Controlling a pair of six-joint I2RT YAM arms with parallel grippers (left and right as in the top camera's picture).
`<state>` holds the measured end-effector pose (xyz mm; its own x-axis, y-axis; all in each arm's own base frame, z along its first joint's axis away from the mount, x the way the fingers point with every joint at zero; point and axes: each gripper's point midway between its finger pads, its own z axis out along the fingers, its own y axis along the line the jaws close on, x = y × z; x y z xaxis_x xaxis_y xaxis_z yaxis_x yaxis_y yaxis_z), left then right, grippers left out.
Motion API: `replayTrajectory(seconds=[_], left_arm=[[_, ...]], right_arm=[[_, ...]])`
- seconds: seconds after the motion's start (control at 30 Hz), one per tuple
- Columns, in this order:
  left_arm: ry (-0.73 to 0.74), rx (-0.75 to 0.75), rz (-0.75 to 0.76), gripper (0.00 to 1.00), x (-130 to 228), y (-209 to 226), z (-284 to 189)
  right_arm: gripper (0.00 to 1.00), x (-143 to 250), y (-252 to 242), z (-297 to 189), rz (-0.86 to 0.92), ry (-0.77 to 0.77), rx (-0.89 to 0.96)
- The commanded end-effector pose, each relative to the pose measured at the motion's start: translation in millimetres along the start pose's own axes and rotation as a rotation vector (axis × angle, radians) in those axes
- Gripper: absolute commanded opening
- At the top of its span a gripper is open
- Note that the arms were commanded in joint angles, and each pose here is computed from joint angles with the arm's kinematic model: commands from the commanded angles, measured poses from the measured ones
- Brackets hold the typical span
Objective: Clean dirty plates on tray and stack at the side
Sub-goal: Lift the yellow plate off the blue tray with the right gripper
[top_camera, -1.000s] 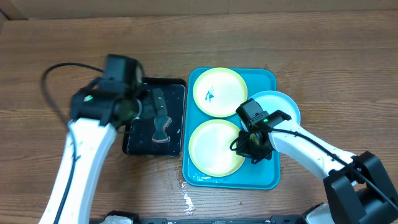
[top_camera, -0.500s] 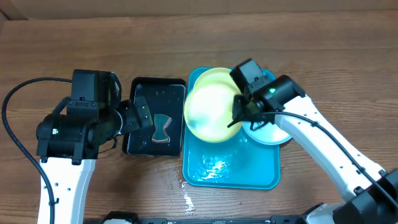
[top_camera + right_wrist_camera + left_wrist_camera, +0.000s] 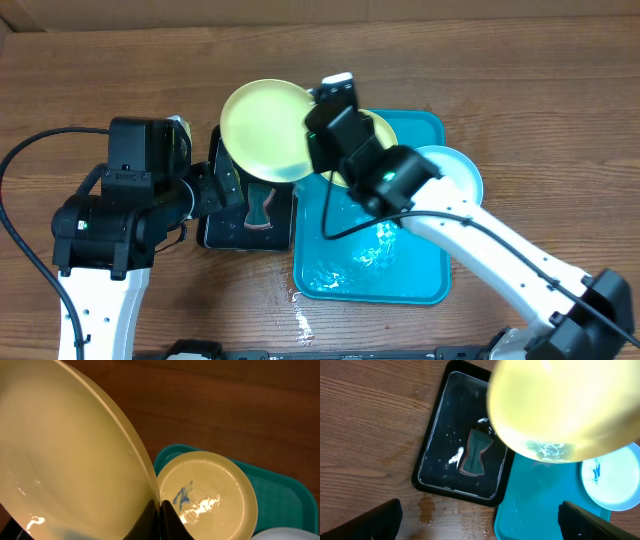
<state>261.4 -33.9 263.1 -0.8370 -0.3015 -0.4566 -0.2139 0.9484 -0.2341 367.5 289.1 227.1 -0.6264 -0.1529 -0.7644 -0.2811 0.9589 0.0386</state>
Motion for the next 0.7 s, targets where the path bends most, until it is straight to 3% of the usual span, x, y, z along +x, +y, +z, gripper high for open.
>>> replayTrajectory(seconds=[0.0,0.67], left_arm=[[-0.033,0.007,-0.001,1.00,-4,0,-8],[-0.031,0.005,0.000,1.00,-3,1,-8]], right_arm=[[0.04,-22,-5,-7,-0.063,-0.132,0.172],[0.04,-53,17,-40,-0.164,-0.341,0.316]])
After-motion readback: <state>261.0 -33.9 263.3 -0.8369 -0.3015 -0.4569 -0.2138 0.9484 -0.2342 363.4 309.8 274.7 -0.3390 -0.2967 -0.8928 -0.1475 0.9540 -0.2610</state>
